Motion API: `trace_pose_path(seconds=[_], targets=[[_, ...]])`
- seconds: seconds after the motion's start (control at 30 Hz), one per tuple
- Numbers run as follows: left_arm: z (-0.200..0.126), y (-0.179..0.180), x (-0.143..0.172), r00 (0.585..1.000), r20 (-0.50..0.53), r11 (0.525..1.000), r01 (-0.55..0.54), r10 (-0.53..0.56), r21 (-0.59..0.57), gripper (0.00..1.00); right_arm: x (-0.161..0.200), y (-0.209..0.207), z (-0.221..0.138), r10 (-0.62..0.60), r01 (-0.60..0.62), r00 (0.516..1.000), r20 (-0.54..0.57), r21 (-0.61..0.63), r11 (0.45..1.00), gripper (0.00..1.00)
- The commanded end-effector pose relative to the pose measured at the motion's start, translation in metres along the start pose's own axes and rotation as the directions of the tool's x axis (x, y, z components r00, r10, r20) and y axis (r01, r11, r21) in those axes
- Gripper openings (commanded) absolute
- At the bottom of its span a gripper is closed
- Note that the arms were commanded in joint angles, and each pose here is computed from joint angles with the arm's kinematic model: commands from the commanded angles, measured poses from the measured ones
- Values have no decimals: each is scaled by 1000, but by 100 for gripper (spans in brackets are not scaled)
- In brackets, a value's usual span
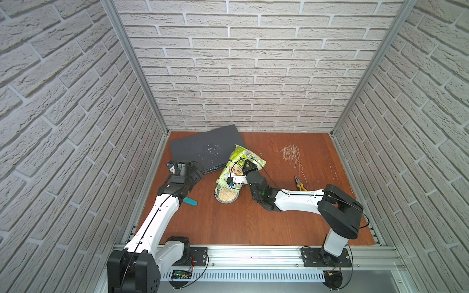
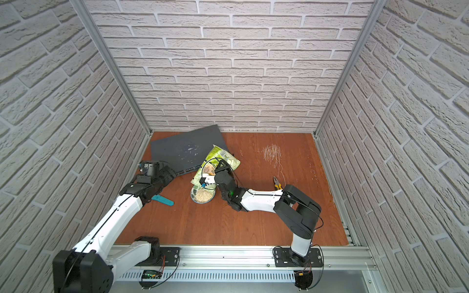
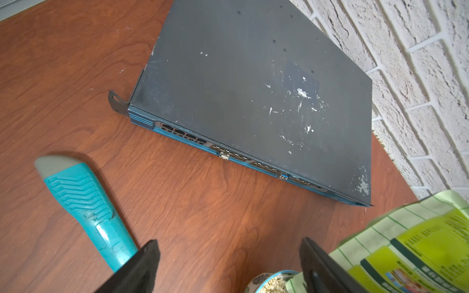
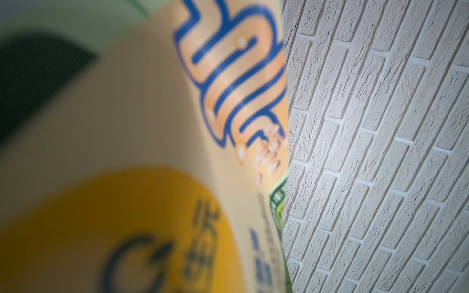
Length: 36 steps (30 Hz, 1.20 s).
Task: Pour the oats into the breakfast bowl
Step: Pour the oats into the bowl.
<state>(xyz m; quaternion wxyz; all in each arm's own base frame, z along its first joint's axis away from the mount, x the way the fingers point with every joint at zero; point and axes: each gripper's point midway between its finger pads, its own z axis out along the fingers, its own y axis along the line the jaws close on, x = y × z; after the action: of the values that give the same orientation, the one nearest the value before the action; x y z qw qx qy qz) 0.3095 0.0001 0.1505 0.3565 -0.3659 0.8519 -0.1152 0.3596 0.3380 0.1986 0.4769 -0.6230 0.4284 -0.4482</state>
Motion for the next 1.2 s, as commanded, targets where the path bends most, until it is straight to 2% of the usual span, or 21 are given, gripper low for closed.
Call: trace_pose_path(seconds=[0.0,0.83,1.17], targets=[[-2,-1,-8,1000,22,1000,-3,3,-4,88,18,-73,-7,242,-235,970,-19,180,955,3],[-3,-2,-11,999,30,1000,-11,11,-10,89,10,-71,-12,218,-215,976,1,183,959,4],[-8,-4,-16,999,41,999,-29,30,-17,89,24,-67,-11,328,-326,945,-5,102,940,4]])
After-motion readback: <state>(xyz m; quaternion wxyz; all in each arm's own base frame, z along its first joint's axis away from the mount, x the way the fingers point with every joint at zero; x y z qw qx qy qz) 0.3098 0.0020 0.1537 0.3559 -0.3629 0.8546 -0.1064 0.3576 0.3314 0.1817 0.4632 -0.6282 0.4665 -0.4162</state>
